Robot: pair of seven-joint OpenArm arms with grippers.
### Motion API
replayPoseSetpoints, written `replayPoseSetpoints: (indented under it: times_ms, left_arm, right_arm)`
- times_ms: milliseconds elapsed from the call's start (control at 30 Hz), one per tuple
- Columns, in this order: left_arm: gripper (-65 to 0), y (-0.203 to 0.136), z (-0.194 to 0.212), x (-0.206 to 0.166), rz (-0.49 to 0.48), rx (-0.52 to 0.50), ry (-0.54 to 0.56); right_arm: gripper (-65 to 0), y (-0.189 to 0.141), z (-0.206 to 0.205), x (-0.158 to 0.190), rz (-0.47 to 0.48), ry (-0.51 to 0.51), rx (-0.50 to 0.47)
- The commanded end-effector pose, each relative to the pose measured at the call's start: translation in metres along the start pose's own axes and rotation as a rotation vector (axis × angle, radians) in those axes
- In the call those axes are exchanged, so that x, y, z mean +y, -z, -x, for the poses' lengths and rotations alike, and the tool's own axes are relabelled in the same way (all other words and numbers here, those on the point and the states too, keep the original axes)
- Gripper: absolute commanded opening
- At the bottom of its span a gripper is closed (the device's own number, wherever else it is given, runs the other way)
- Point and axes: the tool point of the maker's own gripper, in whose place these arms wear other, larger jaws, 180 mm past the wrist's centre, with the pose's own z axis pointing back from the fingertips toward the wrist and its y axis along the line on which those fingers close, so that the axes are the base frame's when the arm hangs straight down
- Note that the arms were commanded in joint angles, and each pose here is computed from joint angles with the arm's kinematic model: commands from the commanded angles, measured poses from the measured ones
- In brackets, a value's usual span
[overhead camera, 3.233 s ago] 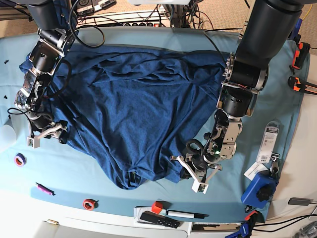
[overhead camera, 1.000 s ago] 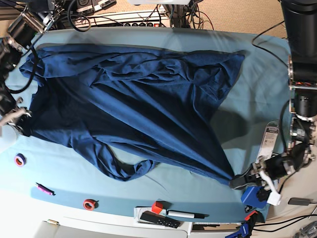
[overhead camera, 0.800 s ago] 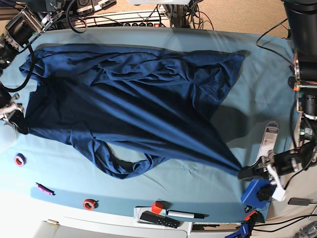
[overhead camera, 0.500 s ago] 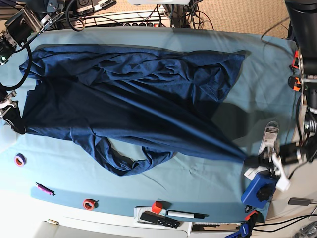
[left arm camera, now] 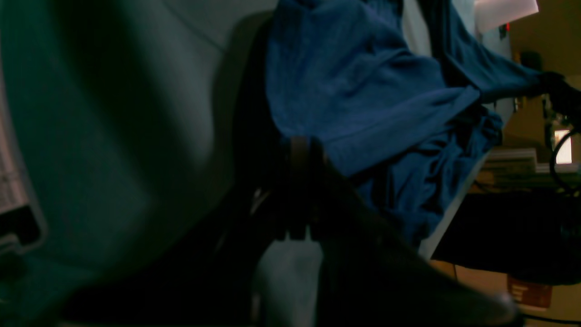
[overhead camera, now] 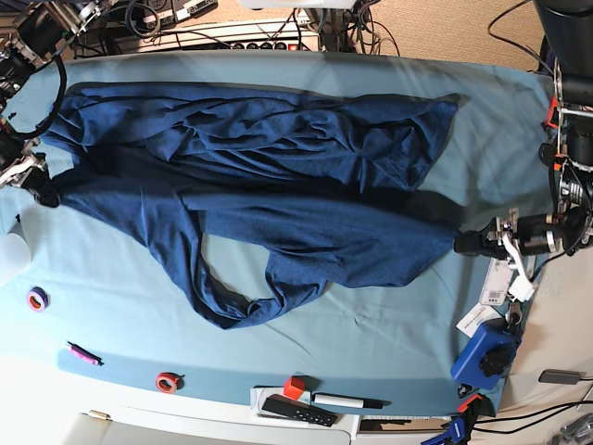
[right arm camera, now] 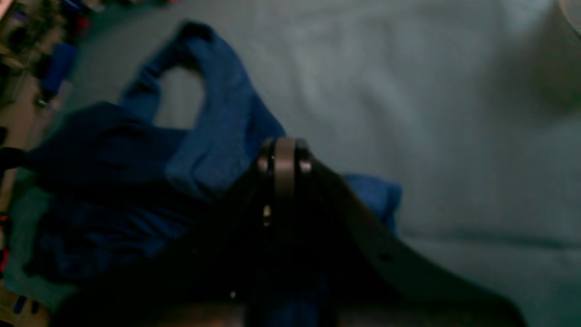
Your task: Layout the t-shirt on the table in an organized manner, then fold the t-shirt properly
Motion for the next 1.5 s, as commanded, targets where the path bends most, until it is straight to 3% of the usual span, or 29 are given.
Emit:
replayPoseSetpoints:
  times_ms: [0,300,567,600,633,667,700,767,800,933,1033,1233,1267,1467]
  left_arm:
    - [-65.0,-0.011,-0.018,-0.004,0.005,-0.042,0.030]
    - [-65.0,-0.006,-0.005,-0.018,0.028,-0.005,0.079]
    - [-65.0,-0.007,-0.001,-0.018,0.028,0.020,0.083]
    - [-61.7,-0.007,-0.001,-0.018,0.028,0.020,0.083]
    - [-52.2,-0.007,-0.001,-0.018,0.028,0.020,0.083]
    - [-42.8,-0.007,-0.001,-0.018,0.028,0.020,0.083]
    - [-36.2,-0.007,-0.001,-0.018,0.028,0.019,0.083]
    - [-33.4,-0.007,-0.001,-0.018,0.027,0.020,0.083]
    - [-33.4,-0.007,-0.001,-0.018,0.028,0.020,0.083]
    - [-33.4,-0.009,-0.001,-0.016,0.021,0.020,0.084]
    - [-33.5,-0.020,-0.005,-0.011,-0.003,0.013,0.087]
    - [-34.4,-0.066,-0.030,0.005,-0.081,-0.080,0.094]
    - [-34.6,-0.074,-0.031,0.008,-0.095,-0.082,0.093]
    - [-34.6,-0.094,0.010,0.028,-0.158,0.024,0.041]
  right_arm:
    - [-65.0,-0.007,-0.021,-0.001,0.011,-0.041,-0.047]
    - [-65.0,-0.008,-0.009,-0.015,0.091,-0.056,0.019]
    - [-65.0,-0.008,-0.008,-0.016,0.093,-0.057,0.021]
    - [-65.0,-0.008,-0.008,-0.016,0.093,-0.057,0.021]
    - [-65.0,-0.008,-0.008,-0.016,0.093,-0.057,0.021]
    - [-63.0,-0.008,-0.009,-0.016,0.093,-0.057,0.021]
    - [-54.6,-0.008,-0.009,-0.016,0.093,-0.057,0.021]
    - [-38.4,-0.008,-0.009,-0.016,0.093,-0.057,0.021]
    - [-35.2,-0.008,-0.009,-0.016,0.093,-0.057,0.021]
    - [-34.9,-0.013,-0.013,-0.018,0.102,-0.062,0.010]
    - [-34.9,-0.027,-0.031,-0.020,0.088,-0.043,-0.078]
    - [-35.0,-0.095,-0.080,-0.014,-0.012,0.036,-0.454]
    - [-35.0,-0.105,-0.080,-0.016,-0.008,0.045,-0.482]
    - [-35.0,-0.140,-0.031,-0.041,0.120,0.115,-0.412]
